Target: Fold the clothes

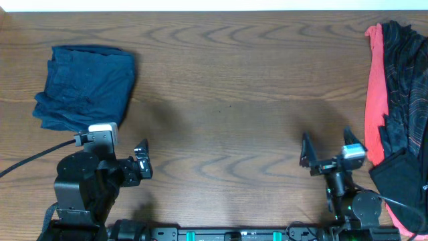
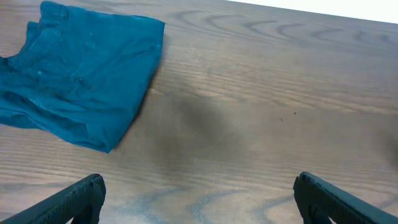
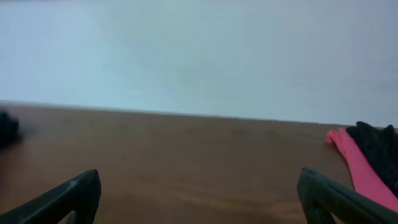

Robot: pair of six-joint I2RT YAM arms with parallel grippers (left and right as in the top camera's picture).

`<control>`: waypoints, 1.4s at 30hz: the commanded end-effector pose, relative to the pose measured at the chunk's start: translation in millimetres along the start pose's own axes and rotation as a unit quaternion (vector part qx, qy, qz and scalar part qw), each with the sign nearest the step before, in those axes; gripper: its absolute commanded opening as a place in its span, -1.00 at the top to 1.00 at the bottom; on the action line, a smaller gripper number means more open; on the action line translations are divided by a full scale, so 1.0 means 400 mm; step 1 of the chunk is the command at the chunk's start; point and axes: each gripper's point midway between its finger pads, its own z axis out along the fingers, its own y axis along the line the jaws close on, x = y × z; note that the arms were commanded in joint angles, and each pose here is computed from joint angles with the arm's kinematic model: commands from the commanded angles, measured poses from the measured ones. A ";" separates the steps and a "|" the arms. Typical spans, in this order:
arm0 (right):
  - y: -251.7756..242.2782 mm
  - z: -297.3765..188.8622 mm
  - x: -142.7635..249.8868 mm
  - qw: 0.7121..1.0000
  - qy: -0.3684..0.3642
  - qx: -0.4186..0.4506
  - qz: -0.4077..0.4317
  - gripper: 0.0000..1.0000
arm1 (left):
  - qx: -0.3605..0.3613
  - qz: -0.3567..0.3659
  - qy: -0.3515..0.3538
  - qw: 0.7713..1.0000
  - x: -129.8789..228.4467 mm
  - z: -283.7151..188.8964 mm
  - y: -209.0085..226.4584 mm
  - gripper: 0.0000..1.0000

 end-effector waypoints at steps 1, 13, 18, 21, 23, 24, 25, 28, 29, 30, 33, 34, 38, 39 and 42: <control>0.008 -0.002 0.034 0.998 0.024 -0.014 -0.048 -0.98 | -0.005 0.002 0.003 1.000 0.006 0.004 0.004 -0.96; 0.009 -0.004 0.071 0.998 0.054 -0.015 -0.031 -0.98 | -0.005 0.001 0.003 1.000 0.006 0.004 0.004 -0.96; 0.009 -0.004 0.071 0.998 0.054 -0.015 -0.031 -0.98 | -0.005 0.002 0.003 1.000 0.006 0.004 0.004 -0.96; 0.009 -0.004 0.071 0.998 0.054 -0.015 -0.031 -0.98 | -0.005 0.002 0.003 1.000 0.006 0.004 0.004 -0.96; 0.009 -0.004 0.071 0.998 0.054 -0.015 -0.031 -0.99 | -0.005 0.002 0.003 1.000 0.006 0.004 0.004 -0.96; 0.009 -0.004 0.071 0.998 0.054 -0.015 -0.031 -0.99 | -0.005 0.002 0.003 1.000 0.006 0.004 0.004 -0.96; 0.009 -0.004 0.071 0.998 0.054 -0.015 -0.031 -0.98 | -0.005 0.002 0.003 1.000 0.006 0.004 0.004 -0.96; 0.009 -0.004 0.071 0.998 0.054 -0.015 -0.031 -0.99 | -0.005 0.002 0.003 1.000 0.006 0.004 0.004 -0.96; 0.009 -0.004 0.071 0.998 0.054 -0.015 -0.031 -0.99 | -0.005 0.002 0.003 1.000 0.006 0.004 0.004 -0.96; 0.009 -0.004 0.071 0.998 0.054 -0.015 -0.031 -0.98 | -0.005 0.002 0.003 1.000 0.006 0.004 0.004 -0.96; 0.009 -0.004 0.071 0.998 0.054 -0.015 -0.031 -0.99 | -0.005 0.001 0.003 1.000 0.006 0.004 0.004 -0.96; 0.009 -0.004 0.071 0.998 0.054 -0.015 -0.031 -0.98 | -0.005 0.002 0.003 1.000 0.006 0.004 0.004 -0.96; 0.009 -0.004 0.071 0.998 0.054 -0.015 -0.031 -0.98 | -0.005 0.002 0.001 1.000 0.008 0.002 0.005 -0.96; 0.009 -0.004 0.071 0.998 0.054 -0.015 -0.031 -0.98 | -0.004 0.002 0.001 1.000 0.008 0.000 0.005 -0.96; 0.009 -0.004 0.071 0.998 0.054 -0.015 -0.031 -0.98 | -0.003 0.001 -0.008 1.000 0.006 -0.009 0.005 -0.96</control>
